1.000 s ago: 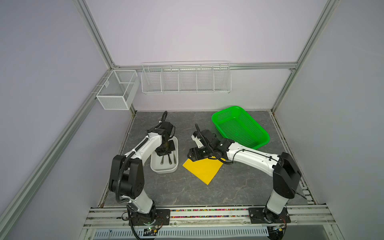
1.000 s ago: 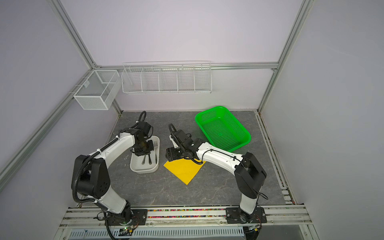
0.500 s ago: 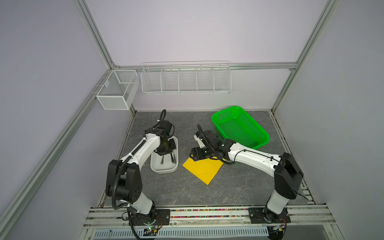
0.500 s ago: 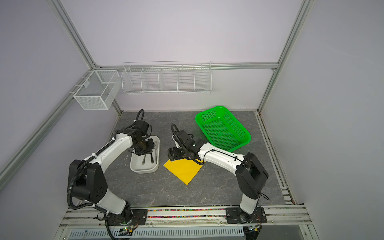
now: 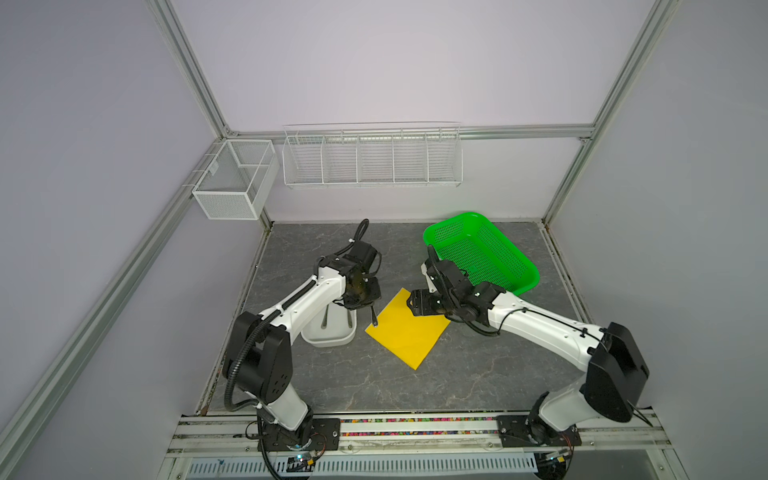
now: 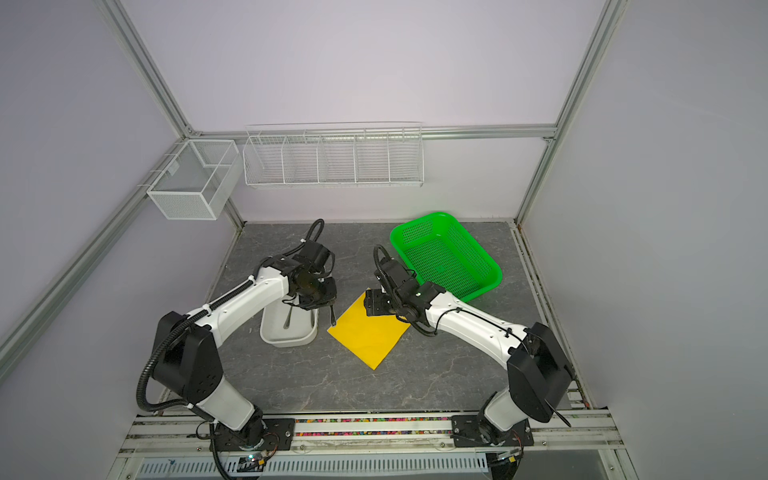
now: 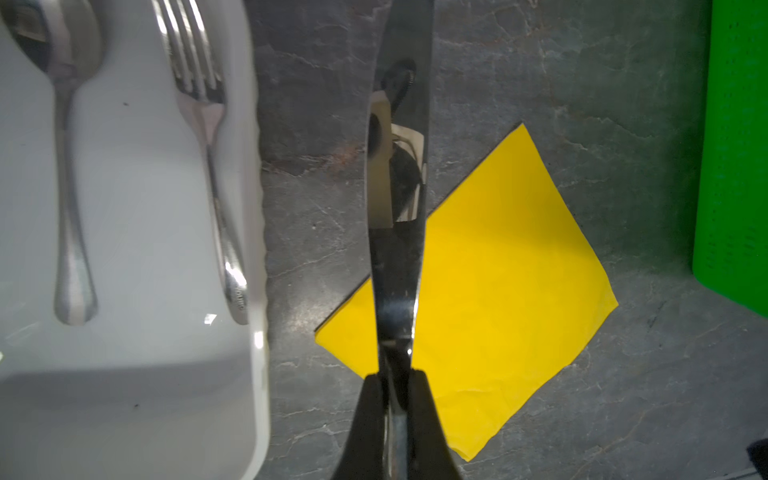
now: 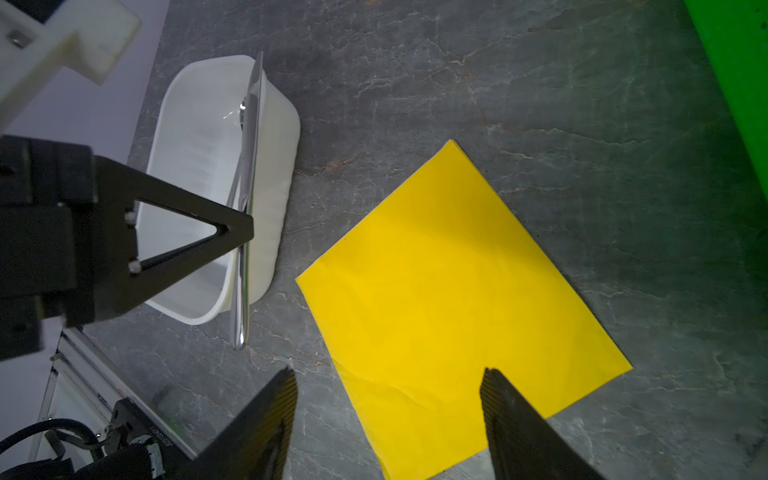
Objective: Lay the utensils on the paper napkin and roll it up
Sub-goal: 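Carry the knife over the yellow napkin and lower it with the left gripper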
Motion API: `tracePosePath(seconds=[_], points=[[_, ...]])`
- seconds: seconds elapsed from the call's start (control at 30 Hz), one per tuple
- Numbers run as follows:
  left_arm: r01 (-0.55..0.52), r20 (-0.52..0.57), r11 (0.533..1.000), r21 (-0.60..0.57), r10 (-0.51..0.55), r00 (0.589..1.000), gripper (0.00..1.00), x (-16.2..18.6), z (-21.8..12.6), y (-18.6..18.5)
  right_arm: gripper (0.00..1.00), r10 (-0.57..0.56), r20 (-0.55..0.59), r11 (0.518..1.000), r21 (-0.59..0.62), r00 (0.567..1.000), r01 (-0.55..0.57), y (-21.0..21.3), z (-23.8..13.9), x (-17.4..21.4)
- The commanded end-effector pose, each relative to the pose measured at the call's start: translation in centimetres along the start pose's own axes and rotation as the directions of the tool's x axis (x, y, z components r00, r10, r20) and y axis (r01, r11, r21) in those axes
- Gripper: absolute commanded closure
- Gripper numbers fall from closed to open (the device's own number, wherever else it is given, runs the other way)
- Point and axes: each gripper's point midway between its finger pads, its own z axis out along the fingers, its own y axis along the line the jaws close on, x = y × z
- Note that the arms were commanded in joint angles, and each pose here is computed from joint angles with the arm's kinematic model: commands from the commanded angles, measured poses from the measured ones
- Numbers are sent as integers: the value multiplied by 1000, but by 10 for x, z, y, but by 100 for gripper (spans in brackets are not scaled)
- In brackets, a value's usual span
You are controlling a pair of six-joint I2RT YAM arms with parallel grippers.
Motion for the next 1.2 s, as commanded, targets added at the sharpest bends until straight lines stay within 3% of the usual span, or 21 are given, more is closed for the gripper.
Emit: tracePosePath(seconds=[0.0,0.43,1.17], points=[[15,2,999,33,-15,1000,100,3,13,-29,27,51,8,996,67,999,-52,-22,-6,6],[-39,-64,999,20,40,997,99,23,76,-79,26,102,49,987,120,994,-107,-53,-27,15],[-80,-130,997,-4,79,988,99,32,103,-85,25,113,47,984,130,992,-118,-63,-30,19]])
